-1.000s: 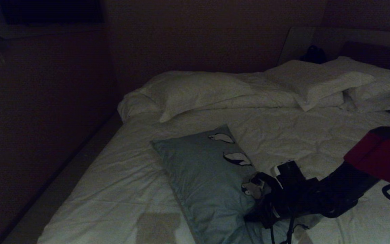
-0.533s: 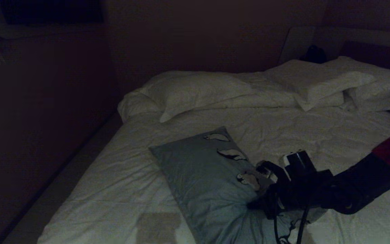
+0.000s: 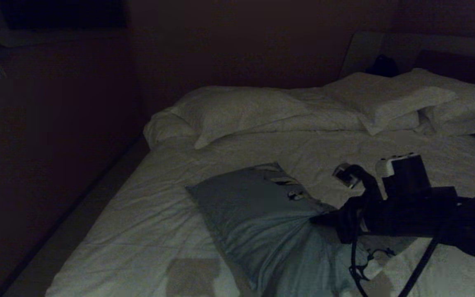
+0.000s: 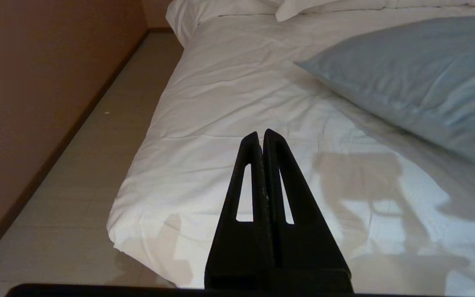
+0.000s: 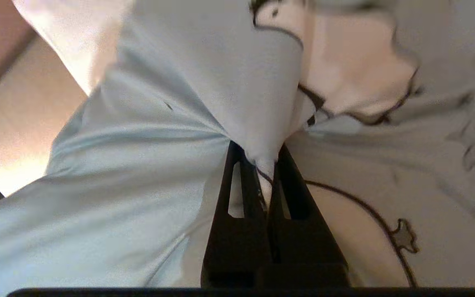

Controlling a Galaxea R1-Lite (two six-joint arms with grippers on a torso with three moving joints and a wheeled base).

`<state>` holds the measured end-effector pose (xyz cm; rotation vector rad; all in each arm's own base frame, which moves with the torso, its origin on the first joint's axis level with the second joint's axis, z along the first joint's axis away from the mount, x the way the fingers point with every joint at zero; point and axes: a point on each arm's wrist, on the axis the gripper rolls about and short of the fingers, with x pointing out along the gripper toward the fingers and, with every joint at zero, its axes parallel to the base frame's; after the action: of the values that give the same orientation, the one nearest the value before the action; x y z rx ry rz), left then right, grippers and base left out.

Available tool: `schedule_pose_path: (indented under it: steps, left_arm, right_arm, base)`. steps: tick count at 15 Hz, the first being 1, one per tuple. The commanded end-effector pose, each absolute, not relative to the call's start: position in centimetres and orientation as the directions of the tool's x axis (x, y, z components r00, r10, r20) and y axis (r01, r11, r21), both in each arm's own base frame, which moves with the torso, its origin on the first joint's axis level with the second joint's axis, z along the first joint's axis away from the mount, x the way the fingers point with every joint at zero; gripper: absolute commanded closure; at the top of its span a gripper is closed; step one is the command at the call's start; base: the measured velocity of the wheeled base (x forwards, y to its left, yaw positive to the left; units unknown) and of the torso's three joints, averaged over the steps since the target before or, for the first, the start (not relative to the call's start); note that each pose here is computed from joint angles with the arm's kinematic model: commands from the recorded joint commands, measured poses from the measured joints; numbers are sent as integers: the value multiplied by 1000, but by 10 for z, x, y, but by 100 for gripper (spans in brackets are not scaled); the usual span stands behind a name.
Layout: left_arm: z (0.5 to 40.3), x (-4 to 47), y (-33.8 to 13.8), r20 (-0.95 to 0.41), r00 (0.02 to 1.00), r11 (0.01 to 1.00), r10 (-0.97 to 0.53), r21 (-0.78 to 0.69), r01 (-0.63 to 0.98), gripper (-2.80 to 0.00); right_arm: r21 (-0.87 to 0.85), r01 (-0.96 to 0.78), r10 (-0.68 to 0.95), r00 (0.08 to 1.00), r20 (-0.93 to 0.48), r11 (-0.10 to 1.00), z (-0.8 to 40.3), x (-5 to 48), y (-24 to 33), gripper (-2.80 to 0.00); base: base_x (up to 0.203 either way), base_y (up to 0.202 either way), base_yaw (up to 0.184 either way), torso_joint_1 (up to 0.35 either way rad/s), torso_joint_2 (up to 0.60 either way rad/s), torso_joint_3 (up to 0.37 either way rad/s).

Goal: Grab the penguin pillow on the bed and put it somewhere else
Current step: Pick up the pillow

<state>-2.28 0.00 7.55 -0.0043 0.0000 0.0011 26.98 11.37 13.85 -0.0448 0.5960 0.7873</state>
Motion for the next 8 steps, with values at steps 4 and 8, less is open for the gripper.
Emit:
schedule_pose_path:
  steps: [4, 8]
  left_arm:
    - [75, -23, 0, -1, 1000, 1000, 2, -5, -2, 0]
    - [75, -23, 0, 0, 1000, 1000, 2, -5, -2, 0]
  right_arm:
    - [86, -663, 651, 689, -320, 744, 207, 233, 88, 0]
    - [56, -622, 613, 747, -256, 781, 225, 225, 70, 0]
  base:
    - [0, 0, 0, 0, 0, 0]
    - [0, 0, 0, 0, 0, 0]
